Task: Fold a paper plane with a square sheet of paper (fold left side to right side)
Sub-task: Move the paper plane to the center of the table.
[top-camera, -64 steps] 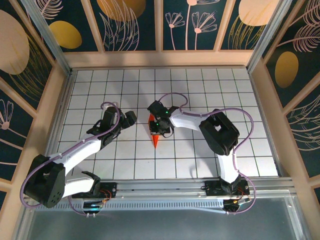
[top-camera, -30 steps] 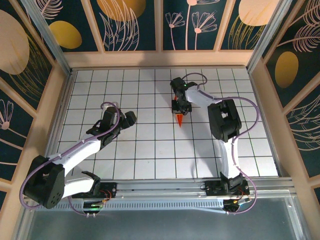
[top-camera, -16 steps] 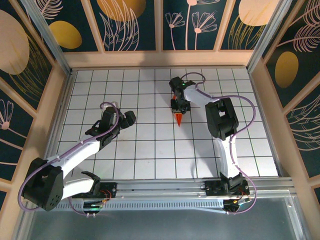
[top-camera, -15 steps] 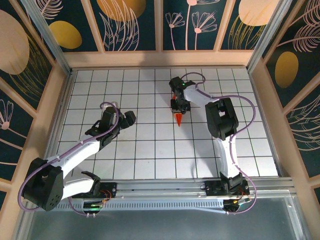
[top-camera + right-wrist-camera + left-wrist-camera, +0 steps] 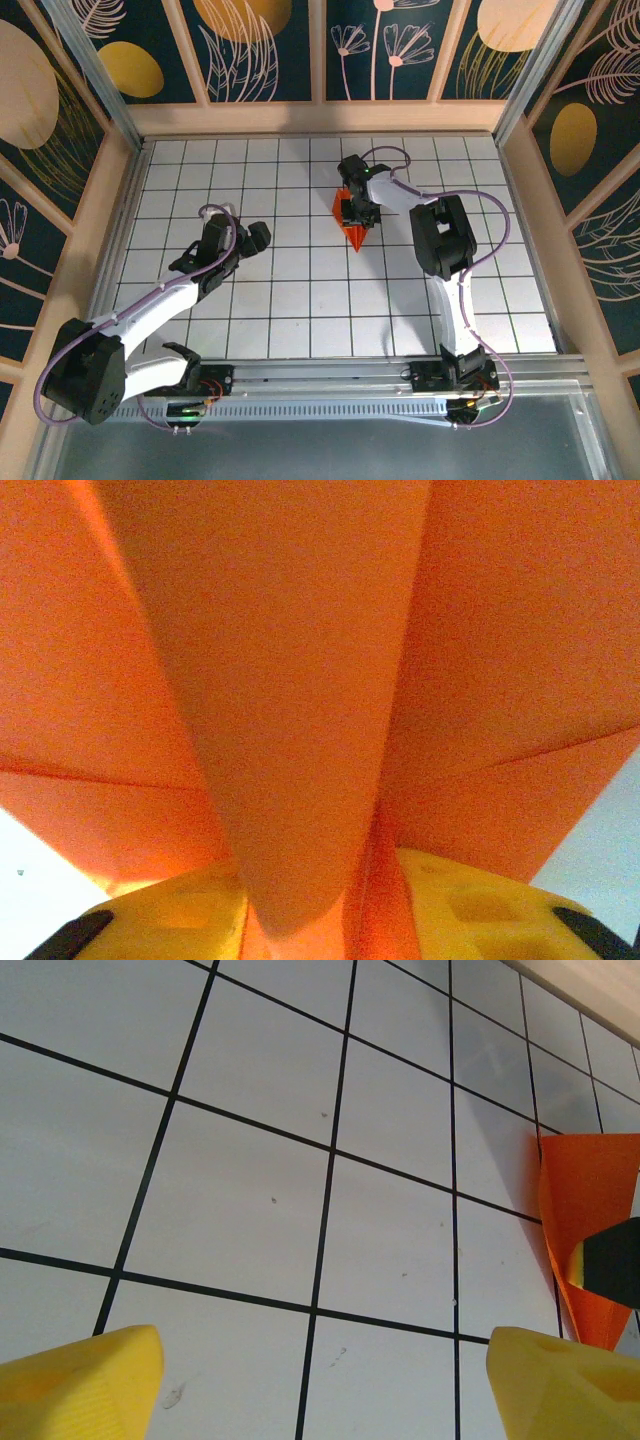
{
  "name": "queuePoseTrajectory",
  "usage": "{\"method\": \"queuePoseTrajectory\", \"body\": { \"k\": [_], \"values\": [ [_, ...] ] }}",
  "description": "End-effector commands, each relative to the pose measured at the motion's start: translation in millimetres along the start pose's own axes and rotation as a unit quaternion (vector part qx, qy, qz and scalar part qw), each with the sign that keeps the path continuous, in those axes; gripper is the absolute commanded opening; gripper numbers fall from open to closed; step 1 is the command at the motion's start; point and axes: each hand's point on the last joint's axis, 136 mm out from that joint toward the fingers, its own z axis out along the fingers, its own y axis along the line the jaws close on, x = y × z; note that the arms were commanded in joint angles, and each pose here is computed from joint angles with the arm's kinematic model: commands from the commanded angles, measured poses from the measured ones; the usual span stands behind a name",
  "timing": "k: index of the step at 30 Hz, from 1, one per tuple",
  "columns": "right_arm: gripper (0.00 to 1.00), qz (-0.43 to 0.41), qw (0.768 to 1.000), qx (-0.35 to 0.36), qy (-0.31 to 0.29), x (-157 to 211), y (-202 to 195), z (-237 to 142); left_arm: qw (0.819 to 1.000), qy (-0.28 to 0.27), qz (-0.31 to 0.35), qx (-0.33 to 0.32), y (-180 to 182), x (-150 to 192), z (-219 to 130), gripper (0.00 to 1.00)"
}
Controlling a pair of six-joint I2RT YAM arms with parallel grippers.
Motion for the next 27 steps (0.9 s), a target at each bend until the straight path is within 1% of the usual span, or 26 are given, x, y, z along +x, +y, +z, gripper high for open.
{"method": "queuePoseTrajectory", "body": {
  "k": [1, 4, 11, 18, 27],
  "values": [
    [0.42, 0.012, 1.0, 0.023, 0.002, 5, -13, 6, 1.0, -0.007, 0.007, -0.009, 3, -5, -4, 0.84],
    [0.44, 0.017, 0.999, 0.026, -0.007, 2, -13, 2, 1.0, -0.008, 0.009, -0.008, 2, -7, -4, 0.84],
    [0.45, 0.017, 0.999, 0.023, -0.024, -3, -9, -12, 1.0, -0.005, 0.013, -0.005, -3, -9, -3, 0.85],
    [0.45, 0.017, 0.999, 0.017, -0.036, -6, -5, -26, 1.0, 0.011, 0.016, 0.007, -10, -6, 3, 0.85],
    [0.45, 0.015, 0.999, 0.016, -0.039, -5, -3, -32, 1.0, 0.012, 0.014, 0.011, -13, -7, 4, 0.85]
  ]
}}
